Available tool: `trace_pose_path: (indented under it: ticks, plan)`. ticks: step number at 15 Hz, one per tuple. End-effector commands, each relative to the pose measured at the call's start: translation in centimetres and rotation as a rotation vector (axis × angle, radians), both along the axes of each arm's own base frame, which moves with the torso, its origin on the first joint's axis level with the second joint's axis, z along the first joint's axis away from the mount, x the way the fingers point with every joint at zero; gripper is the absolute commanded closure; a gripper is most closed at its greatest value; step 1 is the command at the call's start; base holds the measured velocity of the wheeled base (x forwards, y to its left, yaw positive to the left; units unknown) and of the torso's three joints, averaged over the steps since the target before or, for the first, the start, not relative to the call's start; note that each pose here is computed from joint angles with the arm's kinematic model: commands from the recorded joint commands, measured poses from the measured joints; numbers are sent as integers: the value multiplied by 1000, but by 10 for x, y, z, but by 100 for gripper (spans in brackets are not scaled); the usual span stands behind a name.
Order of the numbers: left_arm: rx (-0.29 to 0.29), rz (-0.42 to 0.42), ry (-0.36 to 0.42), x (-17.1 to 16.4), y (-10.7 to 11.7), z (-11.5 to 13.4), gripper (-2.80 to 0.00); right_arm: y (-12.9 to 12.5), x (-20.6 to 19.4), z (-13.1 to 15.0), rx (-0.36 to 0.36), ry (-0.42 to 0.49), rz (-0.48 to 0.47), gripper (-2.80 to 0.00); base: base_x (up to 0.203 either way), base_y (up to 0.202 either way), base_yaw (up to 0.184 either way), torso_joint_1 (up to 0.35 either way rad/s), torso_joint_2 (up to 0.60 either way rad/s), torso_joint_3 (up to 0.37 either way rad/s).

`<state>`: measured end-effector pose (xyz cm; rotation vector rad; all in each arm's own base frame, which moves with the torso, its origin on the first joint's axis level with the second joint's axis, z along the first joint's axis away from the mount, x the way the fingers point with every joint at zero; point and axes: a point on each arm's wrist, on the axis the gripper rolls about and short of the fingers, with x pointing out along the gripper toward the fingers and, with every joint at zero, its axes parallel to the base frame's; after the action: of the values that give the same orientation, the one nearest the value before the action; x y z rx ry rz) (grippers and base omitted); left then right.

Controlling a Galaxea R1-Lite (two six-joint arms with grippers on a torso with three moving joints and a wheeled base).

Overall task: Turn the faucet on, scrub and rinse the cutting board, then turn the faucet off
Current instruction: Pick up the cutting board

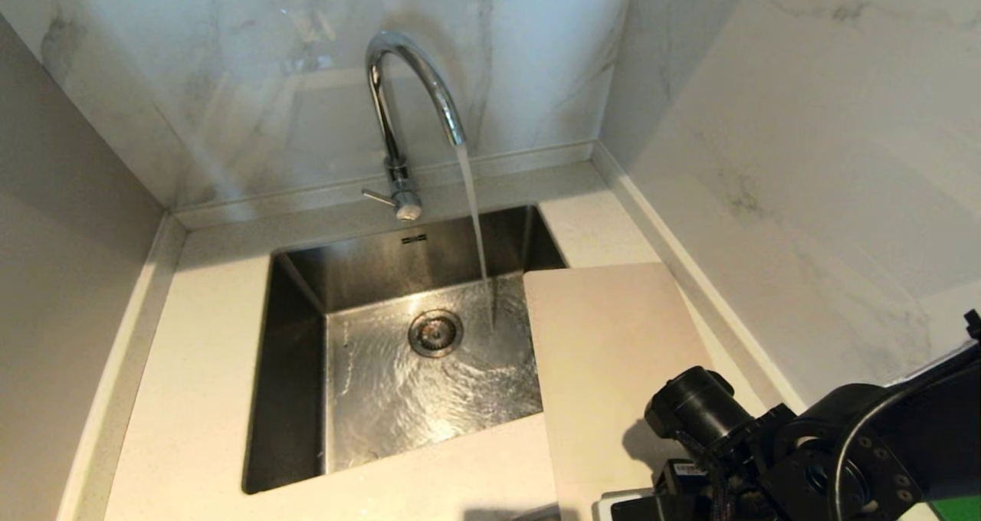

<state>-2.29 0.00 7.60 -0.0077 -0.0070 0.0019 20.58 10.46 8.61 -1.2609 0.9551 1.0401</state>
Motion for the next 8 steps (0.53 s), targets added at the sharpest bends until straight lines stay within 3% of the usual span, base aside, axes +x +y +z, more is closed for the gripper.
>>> trace_pose_path:
  ticks: [1,8]
  plan:
    - [0,0,1,0,0,0,0,0,-2,2,-1,-6,7,-280,0,0,0,0,0,0]
    - [0,0,1,0,0,0,0,-5,-13,1,-8,7,10,-280,0,0,0,0,0,0]
